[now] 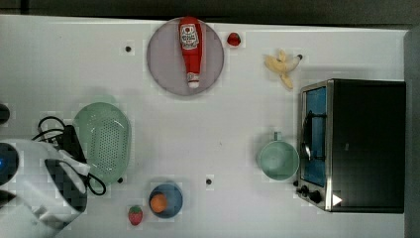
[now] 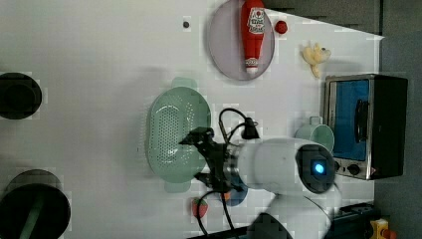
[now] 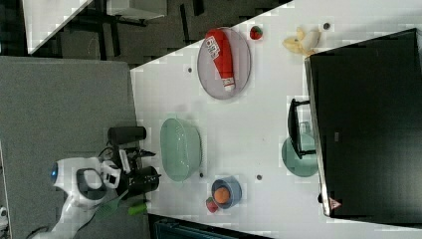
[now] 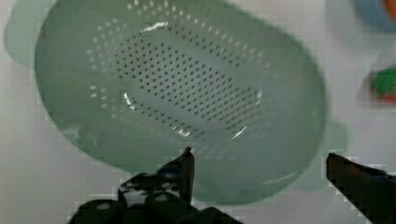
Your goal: Drag strainer left to right.
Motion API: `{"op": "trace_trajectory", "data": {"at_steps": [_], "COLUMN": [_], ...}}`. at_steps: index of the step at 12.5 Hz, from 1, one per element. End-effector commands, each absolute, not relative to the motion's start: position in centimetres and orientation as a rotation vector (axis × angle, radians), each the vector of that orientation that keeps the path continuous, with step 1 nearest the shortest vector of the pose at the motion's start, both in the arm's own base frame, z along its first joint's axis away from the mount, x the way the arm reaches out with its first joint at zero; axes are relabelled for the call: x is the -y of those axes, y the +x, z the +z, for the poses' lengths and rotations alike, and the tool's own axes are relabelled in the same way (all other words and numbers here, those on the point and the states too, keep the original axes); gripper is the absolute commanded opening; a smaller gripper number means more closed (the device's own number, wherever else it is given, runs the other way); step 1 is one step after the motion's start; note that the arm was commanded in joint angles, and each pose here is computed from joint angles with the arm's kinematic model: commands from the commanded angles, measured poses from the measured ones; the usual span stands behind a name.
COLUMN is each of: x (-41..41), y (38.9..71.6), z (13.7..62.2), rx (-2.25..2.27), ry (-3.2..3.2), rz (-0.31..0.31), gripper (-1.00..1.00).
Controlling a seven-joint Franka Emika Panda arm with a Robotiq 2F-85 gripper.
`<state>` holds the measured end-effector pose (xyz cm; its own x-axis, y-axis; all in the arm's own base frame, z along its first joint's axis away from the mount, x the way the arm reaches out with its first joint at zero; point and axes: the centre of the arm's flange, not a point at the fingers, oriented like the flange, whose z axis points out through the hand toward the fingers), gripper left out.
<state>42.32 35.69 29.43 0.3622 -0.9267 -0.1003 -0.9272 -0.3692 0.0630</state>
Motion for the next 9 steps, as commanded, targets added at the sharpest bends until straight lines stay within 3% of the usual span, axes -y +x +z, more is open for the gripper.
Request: {"op": "trace_trajectory", "data": {"at_steps": [1, 5, 9], "x": [-32.9, -31.6, -30.0], "y": [44.9, 45.9, 47.3], "z": [25.2, 20.0, 17.1], "rx": [-2.075, -2.084, -2.133], "ry": [-2.283, -2.272, -2.242], "rz": [0.227, 0.224, 0.176], "gripper": [1.0, 1.0, 1.0]}}
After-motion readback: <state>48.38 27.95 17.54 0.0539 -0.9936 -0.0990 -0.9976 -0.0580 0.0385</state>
